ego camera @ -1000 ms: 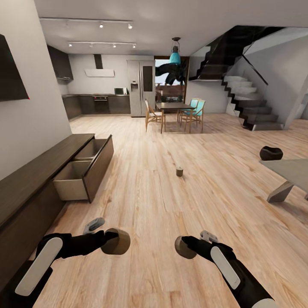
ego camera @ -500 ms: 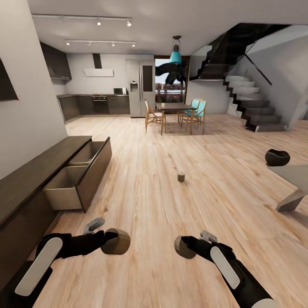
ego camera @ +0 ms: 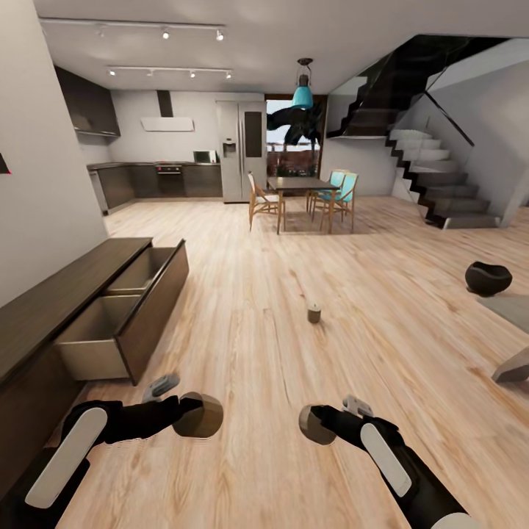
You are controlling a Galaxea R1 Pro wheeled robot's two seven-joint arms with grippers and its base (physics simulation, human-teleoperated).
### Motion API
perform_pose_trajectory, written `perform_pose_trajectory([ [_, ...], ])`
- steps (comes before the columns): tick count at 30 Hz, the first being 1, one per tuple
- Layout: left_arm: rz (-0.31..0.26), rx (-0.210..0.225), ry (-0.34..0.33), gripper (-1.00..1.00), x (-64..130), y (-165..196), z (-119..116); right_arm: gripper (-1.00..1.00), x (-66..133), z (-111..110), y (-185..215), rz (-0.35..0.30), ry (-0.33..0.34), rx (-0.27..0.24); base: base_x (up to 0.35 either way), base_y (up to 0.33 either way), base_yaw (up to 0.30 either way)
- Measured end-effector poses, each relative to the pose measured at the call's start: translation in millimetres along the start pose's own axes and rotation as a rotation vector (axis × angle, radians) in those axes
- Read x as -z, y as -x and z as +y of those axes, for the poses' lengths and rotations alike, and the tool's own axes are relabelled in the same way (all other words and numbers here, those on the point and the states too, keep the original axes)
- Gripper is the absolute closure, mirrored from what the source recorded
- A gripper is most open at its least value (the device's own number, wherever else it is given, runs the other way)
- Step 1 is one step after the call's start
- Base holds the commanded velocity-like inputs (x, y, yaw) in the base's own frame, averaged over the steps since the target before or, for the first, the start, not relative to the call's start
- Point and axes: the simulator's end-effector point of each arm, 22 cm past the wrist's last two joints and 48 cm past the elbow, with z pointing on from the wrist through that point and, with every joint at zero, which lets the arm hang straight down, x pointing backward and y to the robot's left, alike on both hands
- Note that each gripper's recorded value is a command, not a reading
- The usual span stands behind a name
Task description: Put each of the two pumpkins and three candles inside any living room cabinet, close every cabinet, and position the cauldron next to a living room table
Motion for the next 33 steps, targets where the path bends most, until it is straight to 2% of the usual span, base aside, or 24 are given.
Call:
perform_pose_trajectory([
  [33,0.0,0.0,0.0,1.0,0.1,0.0,0.1,1.0,-0.2,2.4,-0.5,0.0,0.006,0.001,0.331,0.0,0.0],
])
